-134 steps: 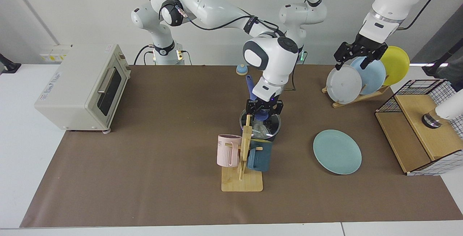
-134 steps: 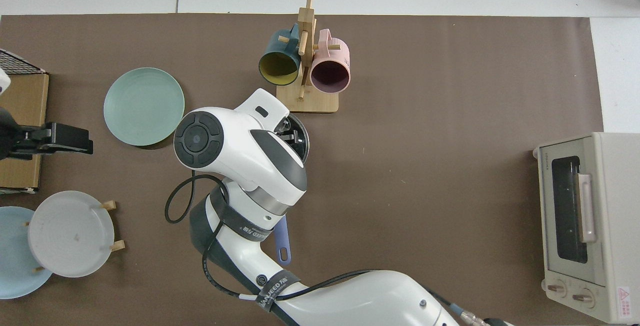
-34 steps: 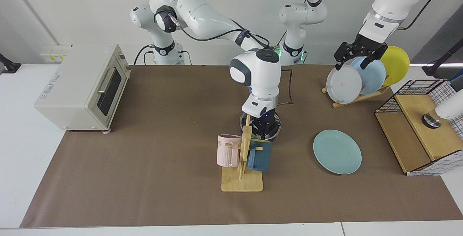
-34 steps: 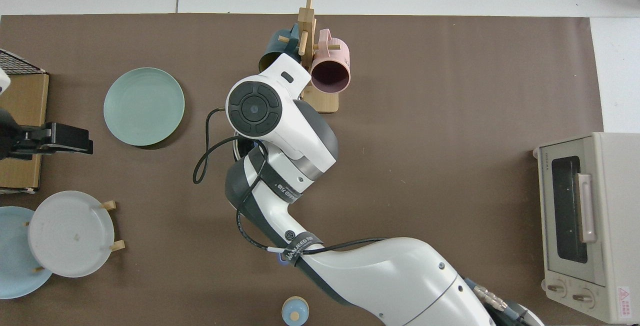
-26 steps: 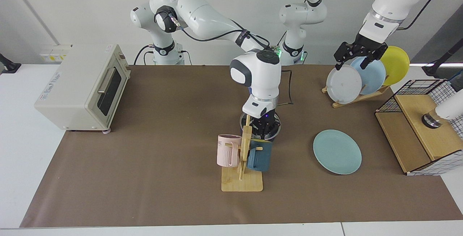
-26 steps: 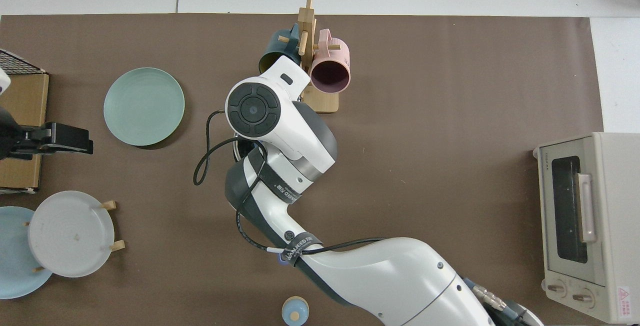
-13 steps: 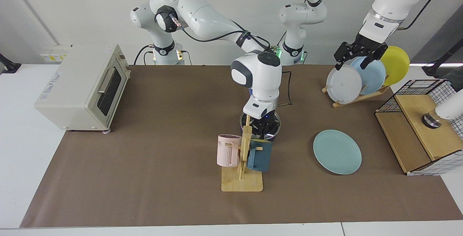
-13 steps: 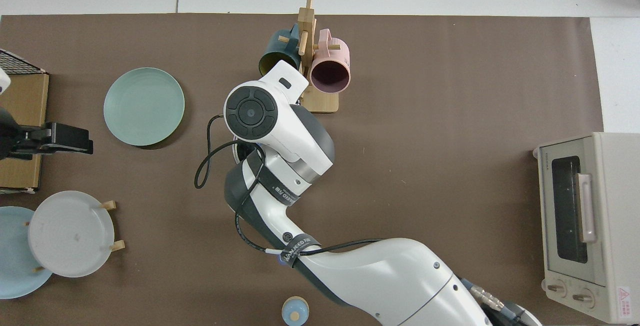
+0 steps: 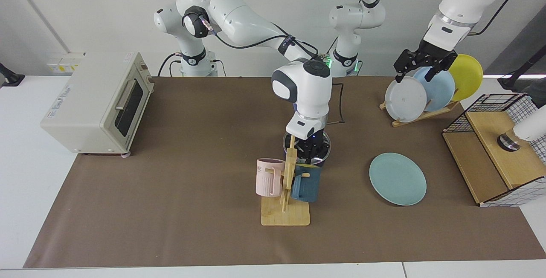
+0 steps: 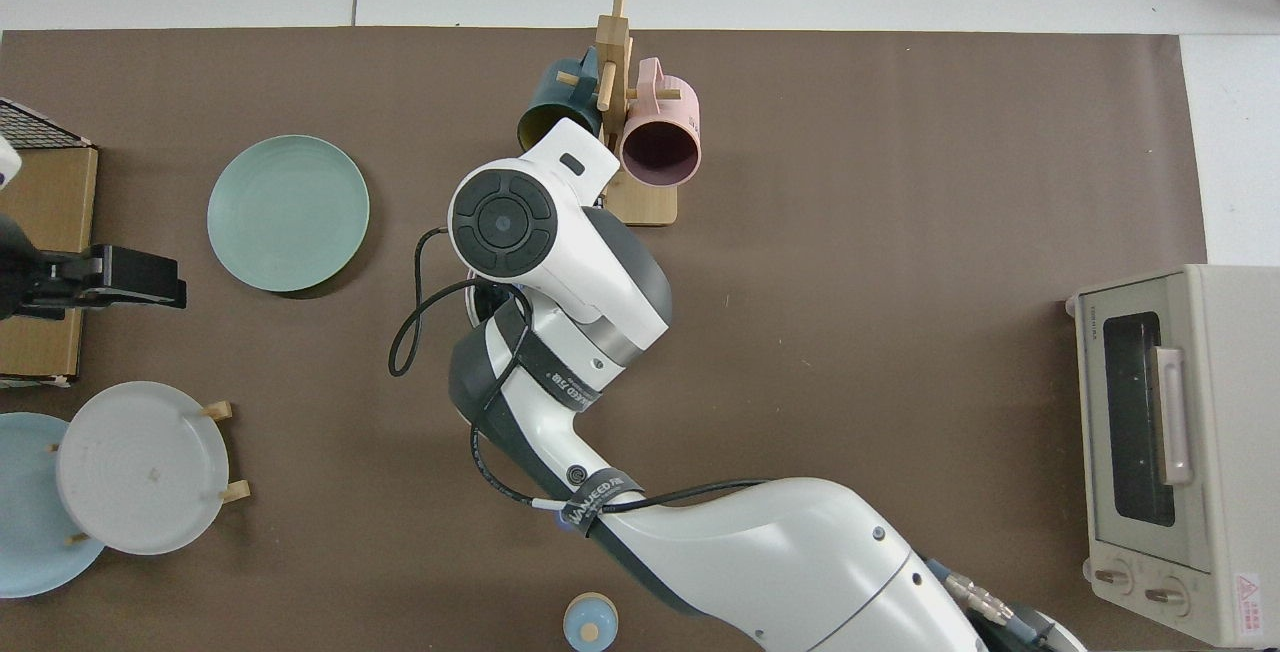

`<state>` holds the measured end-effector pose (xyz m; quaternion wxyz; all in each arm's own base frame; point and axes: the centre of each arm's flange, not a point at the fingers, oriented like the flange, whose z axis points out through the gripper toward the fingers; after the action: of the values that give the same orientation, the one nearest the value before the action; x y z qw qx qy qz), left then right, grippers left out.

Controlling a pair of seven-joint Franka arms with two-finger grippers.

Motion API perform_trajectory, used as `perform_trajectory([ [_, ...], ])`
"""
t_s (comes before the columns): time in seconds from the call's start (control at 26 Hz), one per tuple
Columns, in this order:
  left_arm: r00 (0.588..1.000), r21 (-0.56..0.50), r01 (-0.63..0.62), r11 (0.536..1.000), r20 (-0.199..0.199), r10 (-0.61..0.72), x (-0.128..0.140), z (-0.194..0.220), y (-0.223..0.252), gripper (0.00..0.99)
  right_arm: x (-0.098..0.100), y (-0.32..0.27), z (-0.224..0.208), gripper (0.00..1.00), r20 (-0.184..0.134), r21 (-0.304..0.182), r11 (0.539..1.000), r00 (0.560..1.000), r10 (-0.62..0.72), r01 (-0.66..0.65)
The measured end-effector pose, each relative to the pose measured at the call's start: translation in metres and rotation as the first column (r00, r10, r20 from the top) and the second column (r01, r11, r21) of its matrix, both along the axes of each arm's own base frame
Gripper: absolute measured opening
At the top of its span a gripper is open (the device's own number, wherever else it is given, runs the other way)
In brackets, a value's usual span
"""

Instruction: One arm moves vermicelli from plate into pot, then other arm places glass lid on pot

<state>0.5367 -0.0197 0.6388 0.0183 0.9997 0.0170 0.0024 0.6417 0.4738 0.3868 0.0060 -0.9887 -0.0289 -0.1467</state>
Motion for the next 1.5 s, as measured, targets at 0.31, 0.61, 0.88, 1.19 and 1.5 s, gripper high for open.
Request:
perform_trajectory([
  [0.31, 1.0, 0.0, 0.0, 1.0, 0.0, 0.0, 0.0, 0.0, 0.0, 0.991, -0.023, 0.0, 0.069, 0.01, -0.027, 0.019, 1.0, 1.0, -0.004, 0.005],
  [0.61, 1.0, 0.0, 0.0, 1.0, 0.0, 0.0, 0.0, 0.0, 0.0, 0.991, -0.087, -0.004, 0.139, 0.01, -0.139, -0.035, 0.999, 0.99, -0.039, 0.035],
  [0.88, 1.0, 0.0, 0.0, 1.0, 0.0, 0.0, 0.0, 0.0, 0.0, 0.991, -0.11, -0.083, 0.18, 0.07, -0.205, -0.098, 0.994, 0.977, -0.064, 0.044],
  [1.19, 1.0, 0.0, 0.0, 1.0, 0.0, 0.0, 0.0, 0.0, 0.0, 0.991, -0.131, -0.183, 0.196, 0.15, -0.247, -0.12, 0.988, 0.961, -0.122, 0.094],
  [1.5, 1.0, 0.0, 0.0, 1.0, 0.0, 0.0, 0.0, 0.0, 0.0, 0.991, -0.118, -0.291, 0.211, 0.4, -0.26, -0.103, 0.984, 0.951, -0.167, 0.144],
])
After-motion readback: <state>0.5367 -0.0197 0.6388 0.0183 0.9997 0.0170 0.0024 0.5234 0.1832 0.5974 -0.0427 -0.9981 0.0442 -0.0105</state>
